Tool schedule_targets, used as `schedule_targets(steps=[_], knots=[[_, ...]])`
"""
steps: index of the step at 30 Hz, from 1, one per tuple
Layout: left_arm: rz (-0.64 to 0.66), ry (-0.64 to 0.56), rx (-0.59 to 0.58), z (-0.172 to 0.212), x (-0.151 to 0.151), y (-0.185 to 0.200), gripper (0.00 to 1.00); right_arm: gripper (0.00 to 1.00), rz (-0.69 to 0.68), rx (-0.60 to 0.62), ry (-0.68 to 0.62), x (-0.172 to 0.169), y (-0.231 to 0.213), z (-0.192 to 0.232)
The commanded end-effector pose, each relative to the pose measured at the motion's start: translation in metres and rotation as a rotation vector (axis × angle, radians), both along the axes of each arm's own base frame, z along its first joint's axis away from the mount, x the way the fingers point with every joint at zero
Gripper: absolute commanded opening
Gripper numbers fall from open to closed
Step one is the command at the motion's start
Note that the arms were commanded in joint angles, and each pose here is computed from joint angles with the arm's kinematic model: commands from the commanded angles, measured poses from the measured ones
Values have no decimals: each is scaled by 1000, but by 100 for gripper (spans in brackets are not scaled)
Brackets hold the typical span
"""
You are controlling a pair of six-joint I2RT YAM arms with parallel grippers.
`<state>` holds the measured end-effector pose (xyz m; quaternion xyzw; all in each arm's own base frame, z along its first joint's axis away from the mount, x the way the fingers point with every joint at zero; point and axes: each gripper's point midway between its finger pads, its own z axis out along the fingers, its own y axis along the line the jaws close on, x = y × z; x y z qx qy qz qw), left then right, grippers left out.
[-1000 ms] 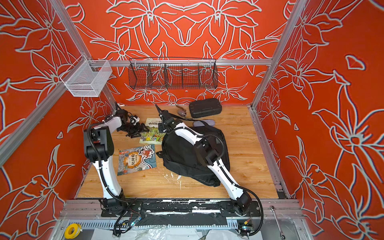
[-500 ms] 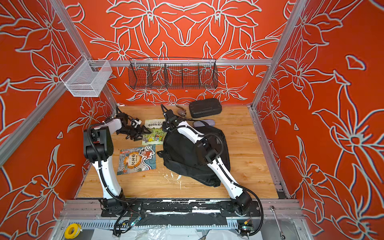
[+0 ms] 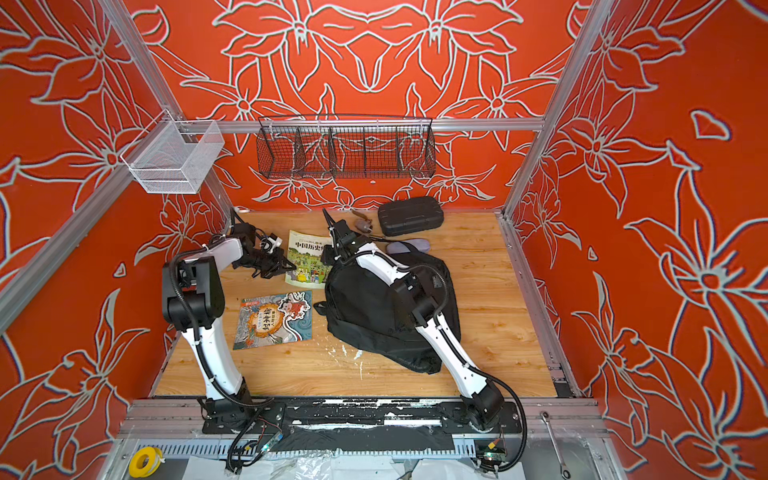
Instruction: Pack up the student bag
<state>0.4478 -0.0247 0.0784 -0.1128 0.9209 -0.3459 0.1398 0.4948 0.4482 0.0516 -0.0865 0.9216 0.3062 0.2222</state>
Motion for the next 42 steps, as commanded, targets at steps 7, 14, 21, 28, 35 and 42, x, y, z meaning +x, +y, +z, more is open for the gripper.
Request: schedule_targets(steps=[7, 14, 21, 28, 35, 42], knots=[[131, -353, 75, 142, 14, -3, 0, 59, 9, 248, -33, -9, -16, 141], [274, -540, 34, 210, 11, -14, 0, 70, -25, 666, 56, -36, -3, 226], [371, -684, -13, 243, -2, -40, 0, 92, -46, 897, 187, -62, 6, 247], [442, -766, -59, 257, -16, -54, 0, 93, -140, 934, 204, -82, -16, 247], [422, -776, -136, 254, -25, -80, 0, 96, -199, 1066, 237, -89, -21, 245], [433, -760, -224, 245, -42, -99, 0, 79, -250, 1211, 218, -72, -27, 250]])
